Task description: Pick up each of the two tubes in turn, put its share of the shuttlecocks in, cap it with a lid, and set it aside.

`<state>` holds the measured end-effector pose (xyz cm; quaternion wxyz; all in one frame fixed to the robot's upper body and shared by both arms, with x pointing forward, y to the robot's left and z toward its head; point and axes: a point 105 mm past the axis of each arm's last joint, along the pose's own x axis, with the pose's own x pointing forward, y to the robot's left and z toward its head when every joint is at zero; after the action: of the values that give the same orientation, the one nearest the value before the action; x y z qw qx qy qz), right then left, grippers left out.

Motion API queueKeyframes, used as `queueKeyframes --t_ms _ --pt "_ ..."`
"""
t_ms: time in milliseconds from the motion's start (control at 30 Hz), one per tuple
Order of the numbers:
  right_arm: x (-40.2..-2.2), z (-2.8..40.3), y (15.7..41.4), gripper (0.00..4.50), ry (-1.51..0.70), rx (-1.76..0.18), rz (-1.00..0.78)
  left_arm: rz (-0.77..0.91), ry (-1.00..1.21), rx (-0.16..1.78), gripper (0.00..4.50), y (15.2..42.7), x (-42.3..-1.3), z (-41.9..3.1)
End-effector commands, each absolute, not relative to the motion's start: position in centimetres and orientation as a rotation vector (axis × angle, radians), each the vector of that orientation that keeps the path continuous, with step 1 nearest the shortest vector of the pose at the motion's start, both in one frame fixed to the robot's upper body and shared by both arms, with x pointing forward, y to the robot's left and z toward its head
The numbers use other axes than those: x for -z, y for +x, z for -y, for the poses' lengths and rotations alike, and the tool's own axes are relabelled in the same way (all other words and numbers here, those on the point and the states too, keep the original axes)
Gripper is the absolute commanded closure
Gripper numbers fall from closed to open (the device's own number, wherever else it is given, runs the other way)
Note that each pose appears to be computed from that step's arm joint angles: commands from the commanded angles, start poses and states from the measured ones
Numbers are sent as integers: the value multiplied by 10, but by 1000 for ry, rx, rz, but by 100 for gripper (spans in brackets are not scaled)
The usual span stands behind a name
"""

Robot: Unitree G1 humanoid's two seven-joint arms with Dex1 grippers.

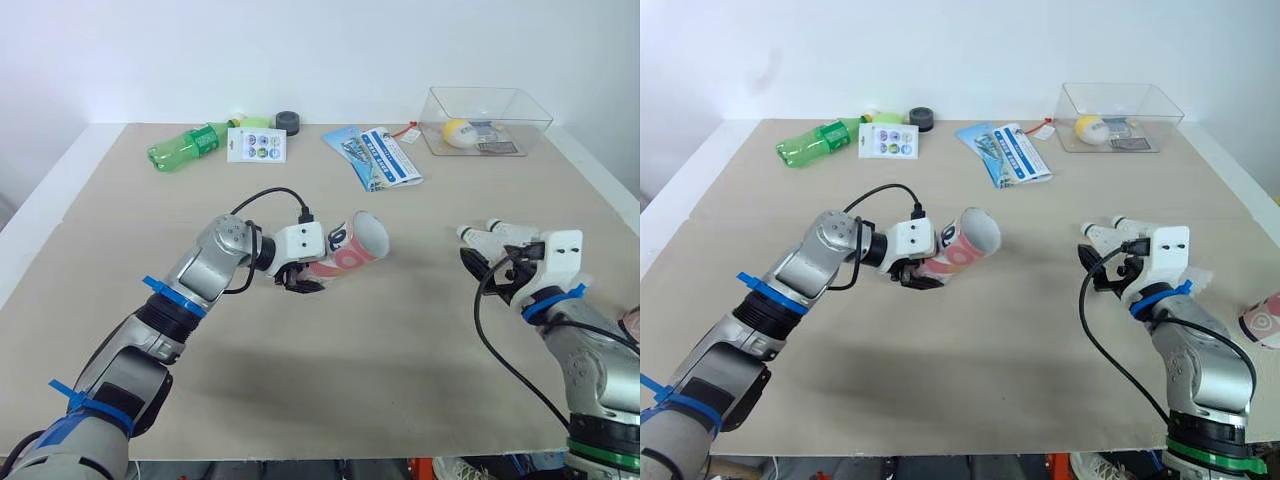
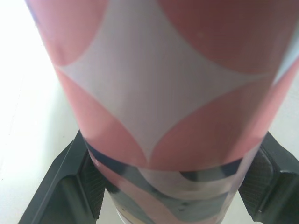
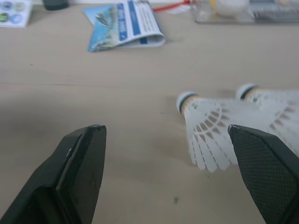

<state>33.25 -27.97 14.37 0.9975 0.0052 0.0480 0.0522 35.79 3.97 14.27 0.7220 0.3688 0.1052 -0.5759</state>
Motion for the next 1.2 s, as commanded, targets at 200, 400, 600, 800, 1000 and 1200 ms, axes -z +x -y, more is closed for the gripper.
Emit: queueKeyframes --t_ms 200,400,600,800,1000,1200 --pt "-146 291 360 0 -3 -81 -72 -220 850 1235 142 358 -146 -38" --pt "-145 296 374 88 -47 -68 -70 -221 843 1216 144 358 -147 -39" --pt "-144 290 382 350 -58 -96 -62 -224 844 1201 144 360 -145 -40" --pt "-152 274 378 448 -189 -213 -22 -229 840 1213 144 359 -142 -37" --pt "-209 238 352 448 -497 -487 181 -231 807 1203 144 363 -142 -38" --pt "-269 201 307 448 -943 -831 341 -246 805 1201 144 367 -140 -42"
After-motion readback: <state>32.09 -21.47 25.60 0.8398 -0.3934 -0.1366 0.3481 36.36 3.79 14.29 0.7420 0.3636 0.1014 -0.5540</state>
